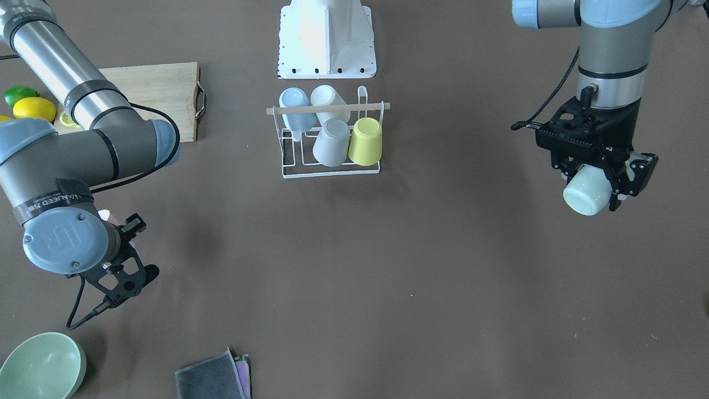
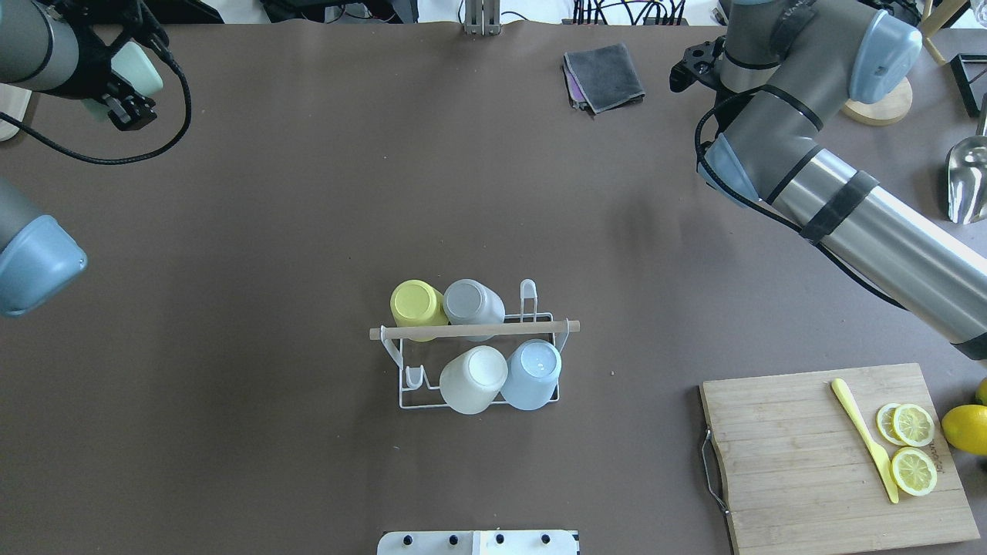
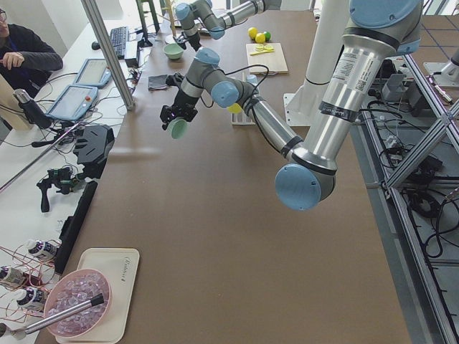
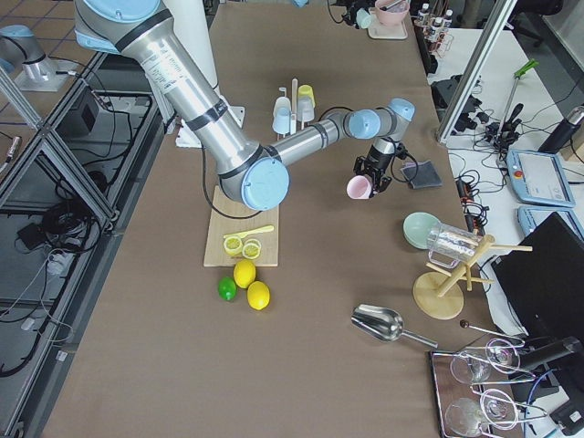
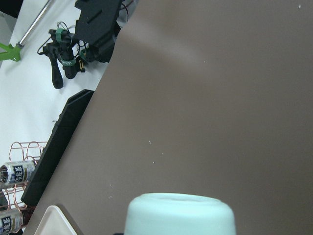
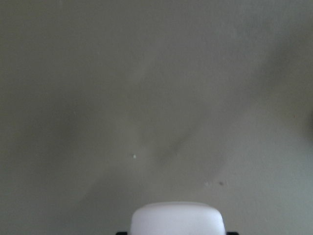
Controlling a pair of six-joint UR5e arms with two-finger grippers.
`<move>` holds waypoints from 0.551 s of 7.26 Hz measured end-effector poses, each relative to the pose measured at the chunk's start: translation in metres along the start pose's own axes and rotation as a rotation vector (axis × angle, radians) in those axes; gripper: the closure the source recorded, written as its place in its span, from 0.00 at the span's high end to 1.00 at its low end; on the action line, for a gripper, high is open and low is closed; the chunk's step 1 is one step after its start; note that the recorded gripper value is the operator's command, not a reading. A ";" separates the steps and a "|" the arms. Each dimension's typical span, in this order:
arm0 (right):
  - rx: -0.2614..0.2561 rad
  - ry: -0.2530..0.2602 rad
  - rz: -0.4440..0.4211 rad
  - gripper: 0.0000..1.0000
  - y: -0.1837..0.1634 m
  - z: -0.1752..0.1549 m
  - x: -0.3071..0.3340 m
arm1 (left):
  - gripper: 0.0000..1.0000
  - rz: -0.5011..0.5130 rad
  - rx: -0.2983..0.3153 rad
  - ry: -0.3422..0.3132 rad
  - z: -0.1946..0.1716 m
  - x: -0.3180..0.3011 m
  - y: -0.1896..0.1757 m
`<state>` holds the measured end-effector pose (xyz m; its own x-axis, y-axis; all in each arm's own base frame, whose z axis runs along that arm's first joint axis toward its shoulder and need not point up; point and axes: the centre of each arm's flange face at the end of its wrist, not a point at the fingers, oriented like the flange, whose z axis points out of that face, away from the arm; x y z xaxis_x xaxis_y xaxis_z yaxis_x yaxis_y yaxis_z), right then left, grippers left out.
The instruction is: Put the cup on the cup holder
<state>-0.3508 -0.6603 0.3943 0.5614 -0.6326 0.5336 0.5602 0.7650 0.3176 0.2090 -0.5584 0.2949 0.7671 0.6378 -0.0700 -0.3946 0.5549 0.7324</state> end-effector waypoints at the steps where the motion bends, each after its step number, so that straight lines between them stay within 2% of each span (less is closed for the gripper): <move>1: 0.143 -0.060 0.006 0.40 0.007 -0.005 0.005 | 0.00 -0.061 0.077 0.033 -0.007 -0.012 0.001; 2: 0.268 -0.102 -0.005 0.40 0.015 -0.006 0.008 | 0.00 -0.080 0.175 0.055 -0.011 -0.019 0.007; 4: 0.470 -0.146 -0.084 0.40 0.020 -0.014 -0.001 | 0.00 -0.065 0.377 0.076 -0.012 -0.022 0.024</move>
<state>-0.3316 -0.6458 0.3893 0.4162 -0.6965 0.5845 0.2455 0.7050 0.6654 0.1769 -0.5525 0.3059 0.7394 0.6530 -0.1639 -0.1216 0.3690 0.9214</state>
